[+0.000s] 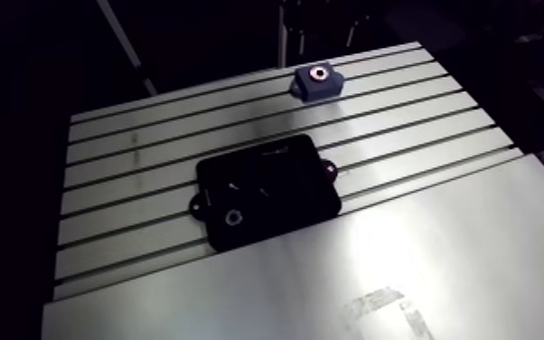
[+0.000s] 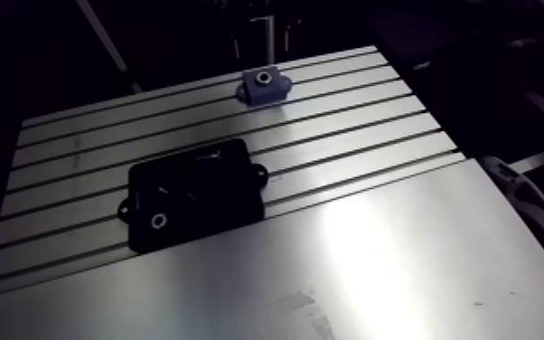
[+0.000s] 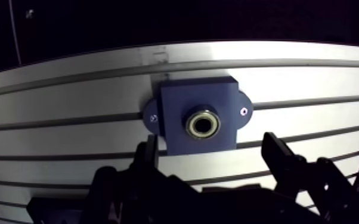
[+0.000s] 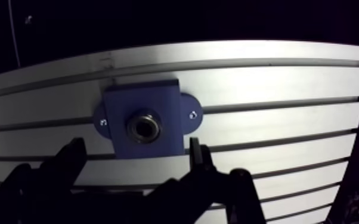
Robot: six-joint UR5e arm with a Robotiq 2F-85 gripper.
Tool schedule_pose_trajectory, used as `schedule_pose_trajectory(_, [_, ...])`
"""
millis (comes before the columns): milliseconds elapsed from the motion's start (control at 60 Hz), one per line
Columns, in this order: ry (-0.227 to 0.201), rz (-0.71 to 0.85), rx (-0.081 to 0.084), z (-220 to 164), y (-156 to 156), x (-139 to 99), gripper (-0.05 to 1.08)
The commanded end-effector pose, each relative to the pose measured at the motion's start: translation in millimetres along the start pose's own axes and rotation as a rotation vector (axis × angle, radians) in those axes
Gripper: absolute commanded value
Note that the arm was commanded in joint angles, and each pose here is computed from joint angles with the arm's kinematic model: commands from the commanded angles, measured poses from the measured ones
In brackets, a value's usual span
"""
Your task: Pick up the bearing and press it into the housing until flush.
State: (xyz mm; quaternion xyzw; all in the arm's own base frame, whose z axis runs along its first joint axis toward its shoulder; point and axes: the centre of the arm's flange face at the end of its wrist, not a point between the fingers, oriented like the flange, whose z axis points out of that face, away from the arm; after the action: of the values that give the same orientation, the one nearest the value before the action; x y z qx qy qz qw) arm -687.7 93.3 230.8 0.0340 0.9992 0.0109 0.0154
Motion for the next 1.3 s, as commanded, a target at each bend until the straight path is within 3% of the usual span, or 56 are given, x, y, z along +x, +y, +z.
schedule_pose_trajectory(17, [-0.002,0.000,0.001,-13,1,2,1.06])
schedule_pose_trajectory(633, [-0.037,-0.004,0.011,6,-3,2,1.08])
schedule_pose_trajectory(800, [-0.020,-0.004,0.008,13,-2,3,1.08])
schedule_pose_trajectory(1300, [-0.035,-0.001,0.012,27,1,5,1.08])
